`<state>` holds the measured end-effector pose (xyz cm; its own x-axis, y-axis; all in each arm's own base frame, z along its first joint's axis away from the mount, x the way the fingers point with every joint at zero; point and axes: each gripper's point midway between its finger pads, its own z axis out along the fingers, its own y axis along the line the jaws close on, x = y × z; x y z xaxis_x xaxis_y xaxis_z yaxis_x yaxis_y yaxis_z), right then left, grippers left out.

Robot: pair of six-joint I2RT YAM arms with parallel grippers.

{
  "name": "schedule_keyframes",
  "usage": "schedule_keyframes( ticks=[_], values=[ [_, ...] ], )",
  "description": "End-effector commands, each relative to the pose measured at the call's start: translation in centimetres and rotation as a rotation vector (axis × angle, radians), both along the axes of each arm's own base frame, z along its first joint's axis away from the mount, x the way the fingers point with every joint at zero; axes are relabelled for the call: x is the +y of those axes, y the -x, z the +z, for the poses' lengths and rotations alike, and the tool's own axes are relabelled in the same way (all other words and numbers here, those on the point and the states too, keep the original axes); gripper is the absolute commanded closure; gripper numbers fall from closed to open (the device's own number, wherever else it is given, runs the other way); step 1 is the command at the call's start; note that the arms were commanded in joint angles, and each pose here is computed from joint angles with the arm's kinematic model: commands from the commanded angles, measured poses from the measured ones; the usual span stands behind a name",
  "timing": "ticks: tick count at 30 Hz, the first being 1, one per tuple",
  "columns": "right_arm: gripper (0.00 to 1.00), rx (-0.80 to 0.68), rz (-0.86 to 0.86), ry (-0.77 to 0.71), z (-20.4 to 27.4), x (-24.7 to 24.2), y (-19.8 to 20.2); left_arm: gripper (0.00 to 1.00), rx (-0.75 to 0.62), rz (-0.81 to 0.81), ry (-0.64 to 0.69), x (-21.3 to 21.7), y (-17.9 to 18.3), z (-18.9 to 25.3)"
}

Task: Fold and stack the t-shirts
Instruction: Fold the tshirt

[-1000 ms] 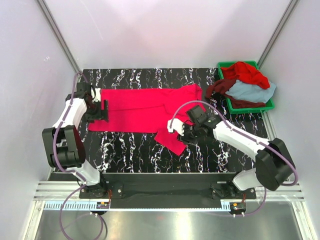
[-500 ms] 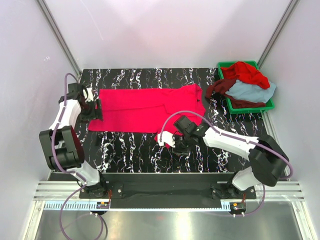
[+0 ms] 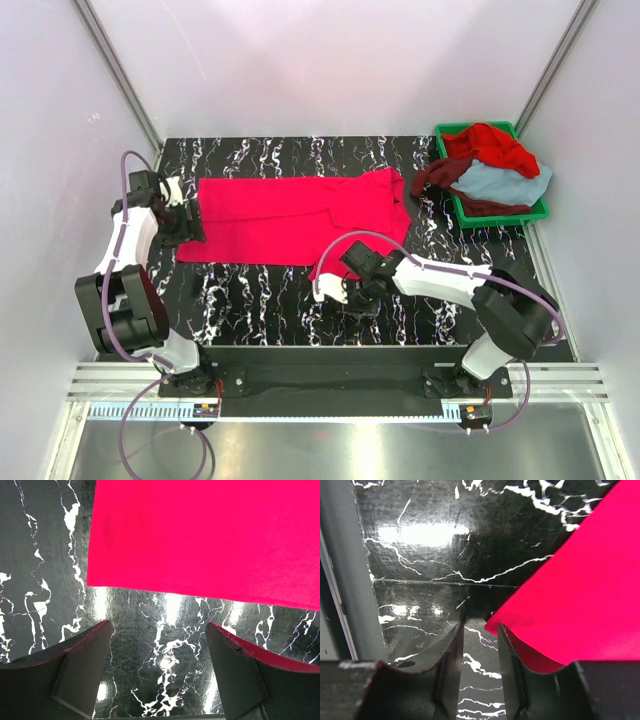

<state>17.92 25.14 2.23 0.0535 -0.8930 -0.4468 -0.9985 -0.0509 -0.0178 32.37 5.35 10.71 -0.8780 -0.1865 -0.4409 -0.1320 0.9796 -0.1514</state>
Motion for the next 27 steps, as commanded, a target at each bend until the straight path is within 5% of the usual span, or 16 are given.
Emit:
schedule_keyframes(
  ticks=[1, 7, 12, 20, 27],
  values=[
    [0.60, -0.039, 0.021, 0.005, -0.5, 0.5, -0.6, 0.18, -0.070, 0.005, 0.021, 0.0, -0.7, 1.5],
    [0.69, -0.044, 0.014, 0.013, -1.0, 0.9, -1.1, 0.18, -0.063, 0.007, 0.028, 0.0, -0.7, 1.2],
    [0.99, -0.081, -0.005, 0.019, -1.0, 0.7, -1.7, 0.18, -0.046, 0.014, 0.040, -0.1, -0.5, 0.7],
    [1.00, -0.202, -0.031, 0.012, 3.9, 0.4, -3.5, 0.19, 0.063, 0.098, 0.166, 0.7, 1.7, -0.5],
    [1.00, -0.296, -0.099, -0.053, 8.6, 1.1, -5.4, 0.30, 0.201, 0.142, 0.314, 0.7, 2.5, -3.9]
  ],
)
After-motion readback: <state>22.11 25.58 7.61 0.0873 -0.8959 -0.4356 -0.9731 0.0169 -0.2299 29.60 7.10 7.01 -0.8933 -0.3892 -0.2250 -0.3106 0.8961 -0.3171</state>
